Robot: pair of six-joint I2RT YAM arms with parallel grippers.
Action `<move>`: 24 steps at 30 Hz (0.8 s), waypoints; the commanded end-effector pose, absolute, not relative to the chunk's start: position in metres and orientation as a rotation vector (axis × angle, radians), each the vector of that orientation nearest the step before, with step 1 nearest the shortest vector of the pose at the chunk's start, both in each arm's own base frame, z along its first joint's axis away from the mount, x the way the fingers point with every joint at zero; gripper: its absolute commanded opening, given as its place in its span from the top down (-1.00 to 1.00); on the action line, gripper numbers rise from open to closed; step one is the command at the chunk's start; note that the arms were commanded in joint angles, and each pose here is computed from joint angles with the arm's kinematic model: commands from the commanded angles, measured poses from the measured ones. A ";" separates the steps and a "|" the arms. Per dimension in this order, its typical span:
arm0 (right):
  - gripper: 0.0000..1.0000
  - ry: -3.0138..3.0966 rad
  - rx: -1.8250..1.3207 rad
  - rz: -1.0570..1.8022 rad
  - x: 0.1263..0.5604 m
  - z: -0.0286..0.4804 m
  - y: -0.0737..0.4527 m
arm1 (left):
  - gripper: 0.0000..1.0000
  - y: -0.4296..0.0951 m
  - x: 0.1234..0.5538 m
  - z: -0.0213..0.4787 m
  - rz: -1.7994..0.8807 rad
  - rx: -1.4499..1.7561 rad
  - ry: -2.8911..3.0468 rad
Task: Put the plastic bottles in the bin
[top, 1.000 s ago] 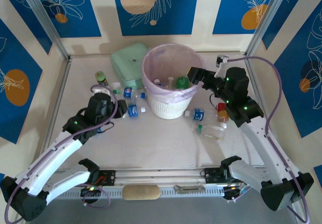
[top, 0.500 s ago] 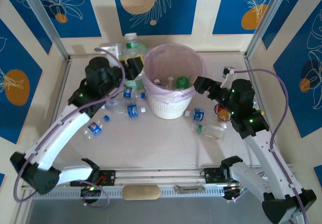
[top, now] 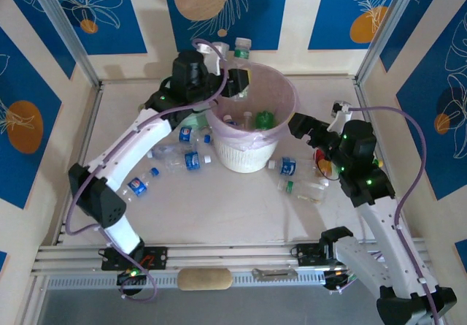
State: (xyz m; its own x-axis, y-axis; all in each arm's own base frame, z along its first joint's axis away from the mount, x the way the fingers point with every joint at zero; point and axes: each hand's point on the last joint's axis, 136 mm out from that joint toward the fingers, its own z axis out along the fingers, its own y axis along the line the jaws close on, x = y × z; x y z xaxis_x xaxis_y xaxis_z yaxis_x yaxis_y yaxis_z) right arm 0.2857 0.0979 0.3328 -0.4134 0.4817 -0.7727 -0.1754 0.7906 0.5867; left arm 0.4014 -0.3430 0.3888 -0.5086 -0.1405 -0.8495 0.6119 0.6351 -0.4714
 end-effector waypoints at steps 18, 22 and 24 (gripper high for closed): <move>-0.98 1.854 0.270 0.754 0.284 0.335 0.093 | -0.61 -0.362 0.391 0.365 -0.870 0.516 1.983; -0.98 1.863 0.268 0.757 0.287 0.334 0.095 | -0.76 -0.358 0.380 0.390 -0.919 0.513 1.927; -0.98 1.866 0.265 0.757 0.288 0.334 0.095 | -0.84 -0.354 0.374 0.404 -0.927 0.509 1.889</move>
State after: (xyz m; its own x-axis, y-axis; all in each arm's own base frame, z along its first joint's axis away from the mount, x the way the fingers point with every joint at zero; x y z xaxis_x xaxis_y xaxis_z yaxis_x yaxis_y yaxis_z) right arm 0.2875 0.0940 0.3289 -0.4229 0.5022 -0.7543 -0.1475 0.7831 0.6041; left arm 0.3949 -0.3605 0.3456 -0.5595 0.0281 -0.8284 0.6192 0.6785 -0.3952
